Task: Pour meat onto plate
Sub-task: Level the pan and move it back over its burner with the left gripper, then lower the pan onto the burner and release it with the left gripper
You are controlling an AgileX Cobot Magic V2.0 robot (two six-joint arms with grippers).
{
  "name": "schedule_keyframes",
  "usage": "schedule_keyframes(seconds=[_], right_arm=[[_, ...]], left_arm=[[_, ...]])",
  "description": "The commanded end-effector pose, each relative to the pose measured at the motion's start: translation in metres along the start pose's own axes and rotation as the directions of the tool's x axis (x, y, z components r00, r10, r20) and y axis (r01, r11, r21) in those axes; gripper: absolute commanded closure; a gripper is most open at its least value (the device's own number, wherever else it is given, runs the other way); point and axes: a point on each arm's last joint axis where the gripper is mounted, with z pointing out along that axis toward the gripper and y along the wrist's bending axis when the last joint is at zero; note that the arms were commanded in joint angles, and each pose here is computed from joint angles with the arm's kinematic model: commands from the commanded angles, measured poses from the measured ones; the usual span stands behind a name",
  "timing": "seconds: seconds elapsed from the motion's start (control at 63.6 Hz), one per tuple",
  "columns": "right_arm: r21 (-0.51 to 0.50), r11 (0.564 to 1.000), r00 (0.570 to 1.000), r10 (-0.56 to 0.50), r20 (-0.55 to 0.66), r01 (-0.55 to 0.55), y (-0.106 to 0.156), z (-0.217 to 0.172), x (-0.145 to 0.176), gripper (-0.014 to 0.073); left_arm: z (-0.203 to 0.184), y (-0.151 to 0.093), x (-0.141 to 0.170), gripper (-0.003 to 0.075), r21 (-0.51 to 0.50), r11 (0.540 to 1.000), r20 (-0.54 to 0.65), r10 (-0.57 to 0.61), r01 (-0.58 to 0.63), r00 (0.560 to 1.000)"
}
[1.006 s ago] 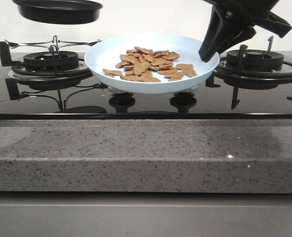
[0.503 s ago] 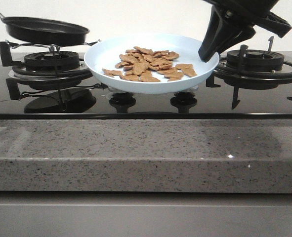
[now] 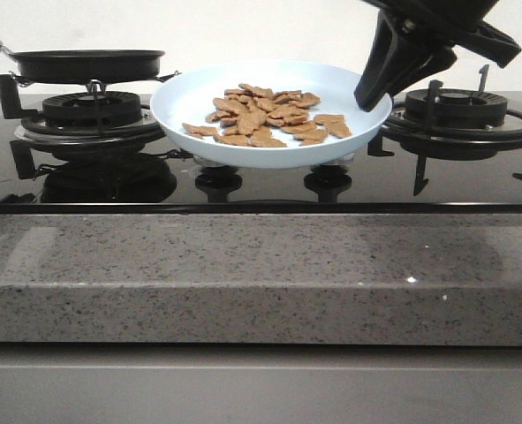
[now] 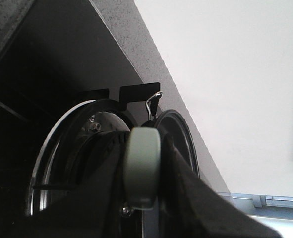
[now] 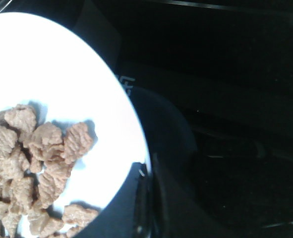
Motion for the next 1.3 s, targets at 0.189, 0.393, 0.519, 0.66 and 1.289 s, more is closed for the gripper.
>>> schedule_keyframes(seconds=[0.189,0.393,0.519,0.66,1.289], right_arm=[[-0.036,0.999,0.993,0.000,0.117,0.005,0.011,-0.024,-0.012,0.0624],[-0.036,0.999,0.993,0.000,0.117,0.005,0.011,-0.024,-0.012,0.0624],[-0.036,0.999,0.993,0.000,0.117,0.005,0.011,-0.024,-0.012,0.0624],[-0.036,0.999,0.993,0.000,0.117,0.005,0.011,-0.024,-0.012,0.0624],[-0.036,0.999,0.993,0.000,0.117,0.005,0.011,-0.024,-0.012,0.0624]], left_arm=[[-0.014,-0.030,-0.002,0.0591,0.077,0.996,0.057,0.047,-0.051,0.997],[-0.014,-0.031,-0.002,0.0363,0.080,0.995,0.051,0.048,-0.052,0.998],[-0.014,-0.033,0.001,0.0235,0.105,0.993,0.022,0.044,-0.047,0.999],[-0.014,-0.036,0.003,0.0237,0.143,0.989,-0.005,0.033,-0.032,0.999],[-0.030,-0.053,0.017,0.0237,0.117,0.987,-0.085,0.117,-0.107,0.989]])
